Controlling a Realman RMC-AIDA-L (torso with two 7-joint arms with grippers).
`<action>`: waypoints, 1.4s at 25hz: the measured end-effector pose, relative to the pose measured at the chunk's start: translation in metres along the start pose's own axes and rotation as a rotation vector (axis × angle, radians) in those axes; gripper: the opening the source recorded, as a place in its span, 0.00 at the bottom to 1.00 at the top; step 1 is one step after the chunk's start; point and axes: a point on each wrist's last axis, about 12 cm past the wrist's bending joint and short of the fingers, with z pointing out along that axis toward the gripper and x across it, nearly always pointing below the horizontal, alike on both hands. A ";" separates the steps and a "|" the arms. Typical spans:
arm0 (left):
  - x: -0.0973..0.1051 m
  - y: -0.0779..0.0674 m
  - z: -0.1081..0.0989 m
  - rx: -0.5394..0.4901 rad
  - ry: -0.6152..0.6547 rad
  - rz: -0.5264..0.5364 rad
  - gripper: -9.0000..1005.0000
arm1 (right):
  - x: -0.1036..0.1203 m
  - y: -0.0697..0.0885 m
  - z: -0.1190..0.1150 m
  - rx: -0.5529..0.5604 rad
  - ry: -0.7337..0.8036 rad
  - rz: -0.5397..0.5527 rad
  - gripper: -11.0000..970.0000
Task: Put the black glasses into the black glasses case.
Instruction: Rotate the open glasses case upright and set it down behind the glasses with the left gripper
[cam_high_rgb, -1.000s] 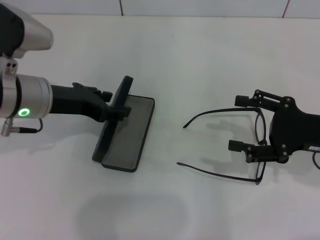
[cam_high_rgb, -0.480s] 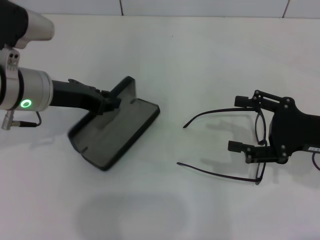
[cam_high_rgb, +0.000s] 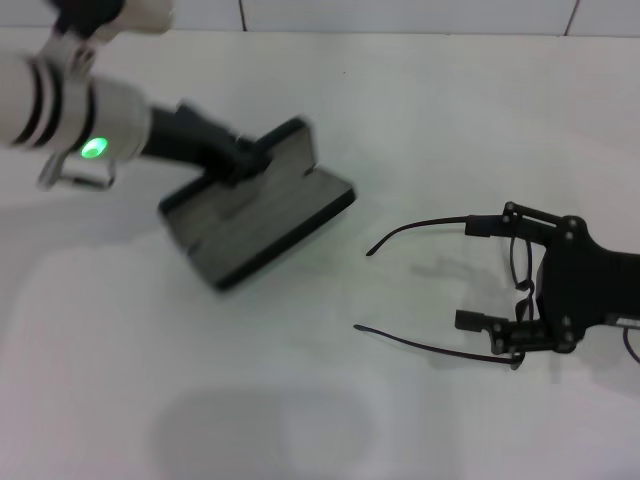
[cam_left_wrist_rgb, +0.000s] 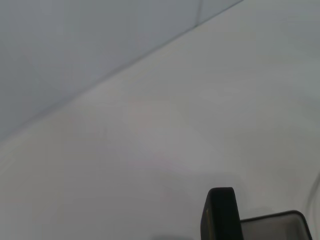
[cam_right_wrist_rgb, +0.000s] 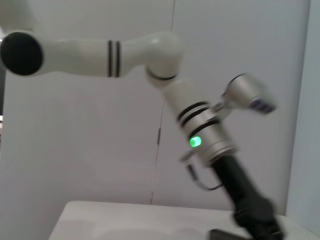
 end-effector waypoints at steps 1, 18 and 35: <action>-0.014 -0.001 0.003 -0.001 -0.019 0.063 0.22 | 0.000 0.000 0.000 0.000 0.000 0.000 0.91; -0.077 -0.045 0.069 0.040 0.003 0.625 0.24 | 0.015 0.022 -0.005 0.034 -0.025 0.009 0.91; -0.076 -0.069 0.075 0.116 -0.002 0.679 0.27 | 0.015 0.023 -0.008 0.037 -0.022 0.006 0.91</action>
